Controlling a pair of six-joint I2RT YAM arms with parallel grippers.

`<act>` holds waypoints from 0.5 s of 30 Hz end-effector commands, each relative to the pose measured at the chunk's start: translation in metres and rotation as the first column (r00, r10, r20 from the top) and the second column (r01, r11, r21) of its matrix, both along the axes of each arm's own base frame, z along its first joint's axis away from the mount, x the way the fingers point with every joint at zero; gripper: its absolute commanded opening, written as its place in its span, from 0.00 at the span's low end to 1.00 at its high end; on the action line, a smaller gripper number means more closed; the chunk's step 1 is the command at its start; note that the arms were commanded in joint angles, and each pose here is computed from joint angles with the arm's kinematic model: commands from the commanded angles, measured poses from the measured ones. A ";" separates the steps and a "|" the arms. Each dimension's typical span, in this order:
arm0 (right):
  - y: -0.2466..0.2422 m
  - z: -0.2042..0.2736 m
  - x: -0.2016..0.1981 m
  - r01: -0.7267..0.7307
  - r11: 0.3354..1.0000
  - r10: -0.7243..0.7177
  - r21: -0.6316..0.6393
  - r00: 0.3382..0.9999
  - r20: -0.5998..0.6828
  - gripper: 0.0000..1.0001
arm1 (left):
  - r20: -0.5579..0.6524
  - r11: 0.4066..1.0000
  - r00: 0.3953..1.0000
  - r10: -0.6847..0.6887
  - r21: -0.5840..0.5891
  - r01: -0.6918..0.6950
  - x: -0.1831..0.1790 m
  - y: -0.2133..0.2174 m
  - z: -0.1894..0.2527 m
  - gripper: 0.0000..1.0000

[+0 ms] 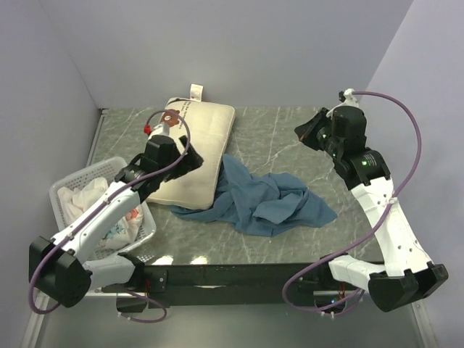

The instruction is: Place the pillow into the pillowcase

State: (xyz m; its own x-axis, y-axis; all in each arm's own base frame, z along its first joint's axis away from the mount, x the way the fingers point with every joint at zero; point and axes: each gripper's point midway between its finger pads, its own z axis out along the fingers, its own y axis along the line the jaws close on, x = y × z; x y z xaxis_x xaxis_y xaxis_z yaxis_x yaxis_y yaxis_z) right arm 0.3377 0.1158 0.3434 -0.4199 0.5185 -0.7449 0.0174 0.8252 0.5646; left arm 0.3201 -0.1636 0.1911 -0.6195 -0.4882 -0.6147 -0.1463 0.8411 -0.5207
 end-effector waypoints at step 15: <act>0.015 0.112 -0.074 -0.142 0.989 0.131 0.047 0.975 0.178 0.03 | 0.231 0.884 0.859 -0.457 0.006 0.468 -0.002 -0.200 0.033 0.98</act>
